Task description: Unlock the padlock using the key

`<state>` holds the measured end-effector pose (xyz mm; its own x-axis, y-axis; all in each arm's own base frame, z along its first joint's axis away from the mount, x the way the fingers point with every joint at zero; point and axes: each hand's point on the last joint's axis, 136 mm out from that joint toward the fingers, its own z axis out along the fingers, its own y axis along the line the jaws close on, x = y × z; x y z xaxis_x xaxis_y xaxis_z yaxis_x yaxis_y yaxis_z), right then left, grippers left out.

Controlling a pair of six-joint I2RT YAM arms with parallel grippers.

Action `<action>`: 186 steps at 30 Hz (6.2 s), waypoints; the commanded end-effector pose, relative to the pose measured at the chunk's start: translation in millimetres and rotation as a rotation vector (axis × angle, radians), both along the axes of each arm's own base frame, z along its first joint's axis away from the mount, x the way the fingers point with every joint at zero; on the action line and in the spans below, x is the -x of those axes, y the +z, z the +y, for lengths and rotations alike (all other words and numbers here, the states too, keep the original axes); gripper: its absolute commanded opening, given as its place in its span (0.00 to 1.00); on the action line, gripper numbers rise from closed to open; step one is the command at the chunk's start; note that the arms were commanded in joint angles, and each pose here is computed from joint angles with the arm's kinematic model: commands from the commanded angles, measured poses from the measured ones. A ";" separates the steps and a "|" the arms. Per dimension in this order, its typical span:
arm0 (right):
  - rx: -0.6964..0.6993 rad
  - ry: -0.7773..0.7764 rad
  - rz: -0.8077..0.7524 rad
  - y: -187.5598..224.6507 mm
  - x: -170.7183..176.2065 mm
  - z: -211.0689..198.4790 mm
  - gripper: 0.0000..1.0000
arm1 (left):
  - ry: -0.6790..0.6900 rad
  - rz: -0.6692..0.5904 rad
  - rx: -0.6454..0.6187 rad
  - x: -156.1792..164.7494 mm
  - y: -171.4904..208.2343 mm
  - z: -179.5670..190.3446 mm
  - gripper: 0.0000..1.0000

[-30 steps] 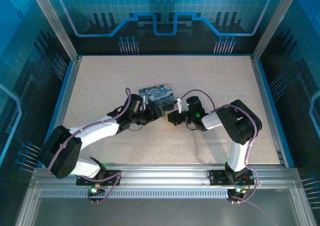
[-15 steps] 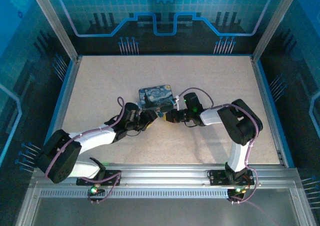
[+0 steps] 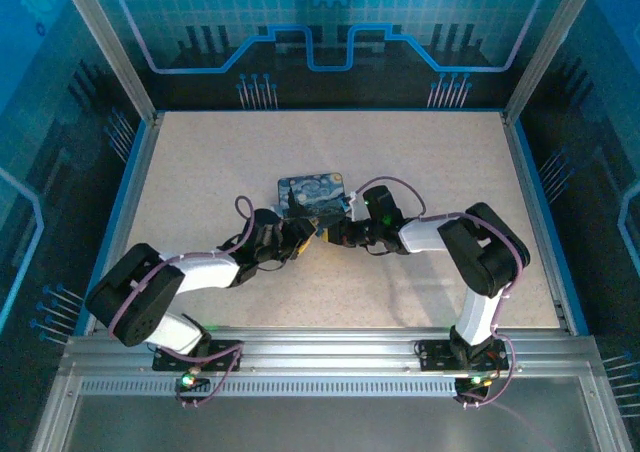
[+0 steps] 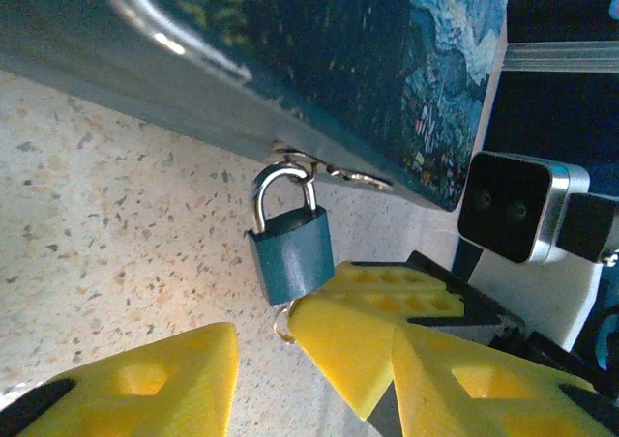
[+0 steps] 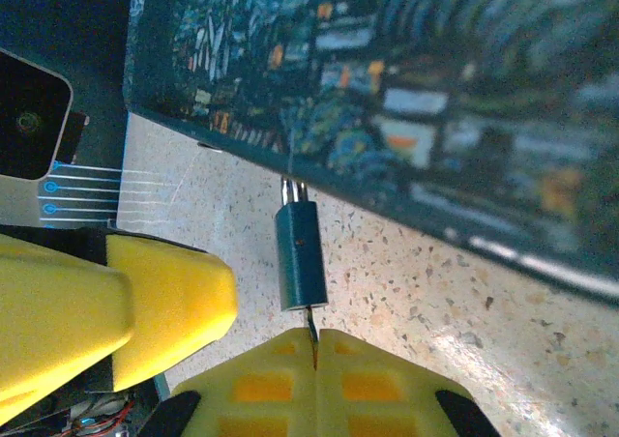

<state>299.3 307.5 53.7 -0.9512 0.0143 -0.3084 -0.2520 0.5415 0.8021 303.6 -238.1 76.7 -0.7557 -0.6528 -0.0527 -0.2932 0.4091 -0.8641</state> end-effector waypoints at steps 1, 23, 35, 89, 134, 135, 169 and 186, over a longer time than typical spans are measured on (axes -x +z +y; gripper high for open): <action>-0.037 -0.014 -0.003 15.1 0.5 6.9 0.01 | 0.034 -0.029 0.040 -10.8 3.6 -0.2 0.46; -0.045 -0.025 0.027 16.3 0.4 15.5 0.01 | 0.098 0.010 0.064 -17.5 -21.1 3.6 0.39; -0.057 -0.029 0.046 18.1 1.5 18.9 0.01 | 0.100 0.004 0.095 -27.0 -19.6 -3.9 0.36; 0.328 -0.039 -1.069 213.7 2.1 -78.1 0.76 | 0.145 0.063 0.082 -22.9 16.5 3.9 0.07; 0.654 0.607 -1.571 79.3 38.0 18.1 0.82 | 0.224 0.220 0.088 -17.3 23.5 9.2 0.00; 0.648 0.606 -1.565 76.9 37.3 19.7 0.82 | 0.221 0.222 0.089 -17.0 23.1 8.7 0.00; 0.675 0.577 -1.415 37.3 8.8 30.6 0.35 | 0.214 0.226 0.092 -16.6 20.8 7.1 0.00; 0.704 0.518 -1.383 36.6 -0.7 28.3 0.00 | 0.212 0.228 0.093 -16.2 20.1 6.8 0.00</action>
